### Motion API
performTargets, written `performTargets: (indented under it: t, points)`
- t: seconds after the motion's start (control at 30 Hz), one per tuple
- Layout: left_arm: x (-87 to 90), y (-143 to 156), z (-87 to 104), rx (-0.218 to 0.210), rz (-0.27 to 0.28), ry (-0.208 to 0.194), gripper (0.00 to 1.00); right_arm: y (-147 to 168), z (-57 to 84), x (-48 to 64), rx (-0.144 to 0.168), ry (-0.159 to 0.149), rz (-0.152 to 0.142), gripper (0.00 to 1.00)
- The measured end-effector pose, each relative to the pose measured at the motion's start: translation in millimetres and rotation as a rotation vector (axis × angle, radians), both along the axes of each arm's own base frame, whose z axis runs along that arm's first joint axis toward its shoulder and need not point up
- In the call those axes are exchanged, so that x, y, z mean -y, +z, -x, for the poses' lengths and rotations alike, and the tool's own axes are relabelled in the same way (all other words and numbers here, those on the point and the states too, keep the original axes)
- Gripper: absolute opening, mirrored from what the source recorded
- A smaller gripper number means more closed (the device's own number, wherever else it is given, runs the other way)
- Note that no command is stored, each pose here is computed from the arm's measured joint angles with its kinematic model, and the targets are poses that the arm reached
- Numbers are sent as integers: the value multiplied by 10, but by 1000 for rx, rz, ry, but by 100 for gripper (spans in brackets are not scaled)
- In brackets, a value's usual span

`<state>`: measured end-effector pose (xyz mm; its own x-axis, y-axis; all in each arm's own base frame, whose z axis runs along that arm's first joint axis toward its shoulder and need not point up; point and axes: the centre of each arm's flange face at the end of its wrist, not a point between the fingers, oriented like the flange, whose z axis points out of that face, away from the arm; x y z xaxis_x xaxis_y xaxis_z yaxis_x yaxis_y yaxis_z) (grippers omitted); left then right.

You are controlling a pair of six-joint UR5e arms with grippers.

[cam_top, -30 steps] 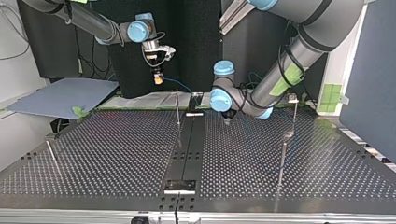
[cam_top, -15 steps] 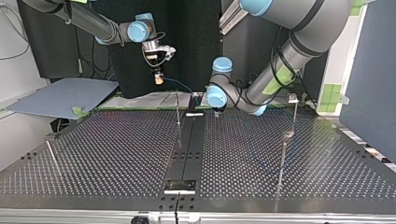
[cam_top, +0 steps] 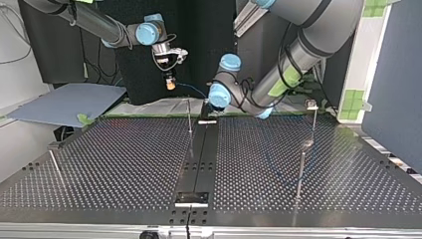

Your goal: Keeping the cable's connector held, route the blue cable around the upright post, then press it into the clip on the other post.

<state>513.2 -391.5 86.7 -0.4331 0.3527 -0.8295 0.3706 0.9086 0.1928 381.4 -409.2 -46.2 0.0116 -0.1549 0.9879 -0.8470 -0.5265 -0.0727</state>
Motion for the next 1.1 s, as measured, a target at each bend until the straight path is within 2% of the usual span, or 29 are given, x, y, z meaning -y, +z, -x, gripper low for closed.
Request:
performTargets:
  t: [0.13, 0.37, 0.47, 0.63, 0.83, 1.0, 1.1]
  points:
    - [170, -77, 177, -31, 0, -31, 100, 1, -5, -3, 0, 2, 1, 0]
    - [343, -443, 463, -98, -71, -86, 100, 3, -16, -9, 1, 6, 3, 0]
    - [467, -514, 571, -93, -75, -113, 100, 4, -19, -12, 1, 7, 3, 0]
    - [628, -533, 670, -81, -47, -164, 100, 4, -19, -13, 1, 6, 2, 0]
    - [740, -536, 753, -94, -13, -221, 100, 6, -19, -8, 1, 3, 3, 0]
    - [776, -537, 784, -100, -1, -236, 100, 7, -19, -7, 1, 3, 4, 0]
    - [811, -536, 806, -94, 9, -232, 100, 7, -20, -9, 2, 5, 4, 0]
